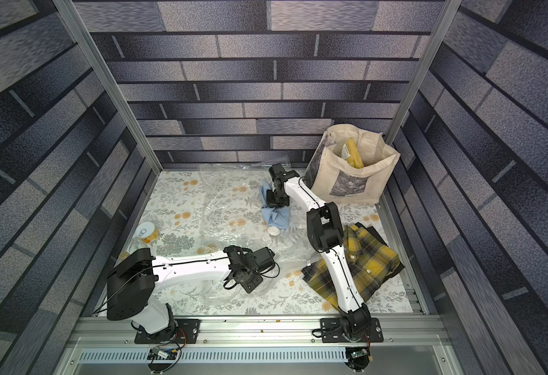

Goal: Place the folded shirt into the vacuum bag
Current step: Open the vacuum bag at the center of the board, then place the shirt in the vacuum bag.

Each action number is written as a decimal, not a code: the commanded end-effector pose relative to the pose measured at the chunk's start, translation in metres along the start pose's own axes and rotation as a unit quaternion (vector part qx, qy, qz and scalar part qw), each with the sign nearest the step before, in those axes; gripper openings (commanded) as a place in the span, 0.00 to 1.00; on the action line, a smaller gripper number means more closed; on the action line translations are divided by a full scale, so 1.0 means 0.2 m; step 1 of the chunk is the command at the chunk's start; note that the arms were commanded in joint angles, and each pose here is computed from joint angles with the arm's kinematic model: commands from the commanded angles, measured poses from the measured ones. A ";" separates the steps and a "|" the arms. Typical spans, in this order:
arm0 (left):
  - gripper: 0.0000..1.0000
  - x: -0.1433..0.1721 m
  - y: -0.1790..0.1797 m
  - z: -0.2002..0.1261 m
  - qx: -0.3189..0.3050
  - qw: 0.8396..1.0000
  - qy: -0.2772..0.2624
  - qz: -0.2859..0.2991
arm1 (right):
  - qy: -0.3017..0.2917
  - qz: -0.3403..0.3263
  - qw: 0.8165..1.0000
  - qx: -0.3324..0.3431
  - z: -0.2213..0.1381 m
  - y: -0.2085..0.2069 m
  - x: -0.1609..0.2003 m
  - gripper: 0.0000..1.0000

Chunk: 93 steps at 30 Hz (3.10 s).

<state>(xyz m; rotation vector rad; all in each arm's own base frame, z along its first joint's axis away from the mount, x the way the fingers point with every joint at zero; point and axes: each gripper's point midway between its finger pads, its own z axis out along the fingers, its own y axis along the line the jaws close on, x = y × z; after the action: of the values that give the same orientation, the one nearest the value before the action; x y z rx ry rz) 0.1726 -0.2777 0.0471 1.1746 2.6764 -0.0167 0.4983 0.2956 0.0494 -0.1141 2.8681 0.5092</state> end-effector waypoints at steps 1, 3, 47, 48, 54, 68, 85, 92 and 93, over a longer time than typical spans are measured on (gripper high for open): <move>0.04 -0.21 0.04 0.00 0.010 0.999 -0.041 -0.014 | 0.011 -0.006 1.000 -0.001 0.06 0.03 -0.02 0.00; 0.03 -0.29 0.12 0.01 0.002 0.999 -0.044 -0.029 | -0.004 -0.013 1.000 -0.014 -0.04 0.08 -0.07 0.00; 0.02 -0.86 0.55 -0.74 0.041 0.973 -0.184 -0.135 | 0.003 -0.126 0.991 -0.038 -1.17 -0.01 1.39 0.00; 0.02 -0.86 0.54 -0.77 0.043 0.972 -0.189 -0.132 | 0.008 -0.117 0.993 -0.025 -1.13 -0.04 1.41 0.00; 0.02 -0.86 0.41 -0.91 0.045 0.972 -0.211 -0.096 | 0.017 -0.103 0.994 0.036 -0.98 -0.11 1.43 0.00; 0.02 -0.71 0.33 -0.94 0.074 0.969 -0.210 -0.110 | 0.000 -0.094 0.995 -0.026 -0.64 0.11 1.31 0.00; 0.04 -0.67 0.41 -0.92 0.100 0.958 -0.219 -0.153 | 0.007 -0.208 0.978 -0.004 -0.51 0.29 1.38 0.00; 0.04 -0.64 0.40 -0.90 0.109 0.959 -0.211 -0.154 | -0.003 -0.194 0.980 -0.040 -0.65 0.38 1.36 0.00; 0.05 -0.64 0.39 -0.89 0.109 0.959 -0.209 -0.155 | -0.017 -0.199 0.979 -0.050 -0.70 0.41 1.33 0.00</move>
<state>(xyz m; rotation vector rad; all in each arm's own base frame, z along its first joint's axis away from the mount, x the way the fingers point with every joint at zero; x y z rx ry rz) 0.2854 -0.2968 0.2410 0.7028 2.5167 -0.4994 0.1955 0.2955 0.0942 -0.6731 2.7983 0.4288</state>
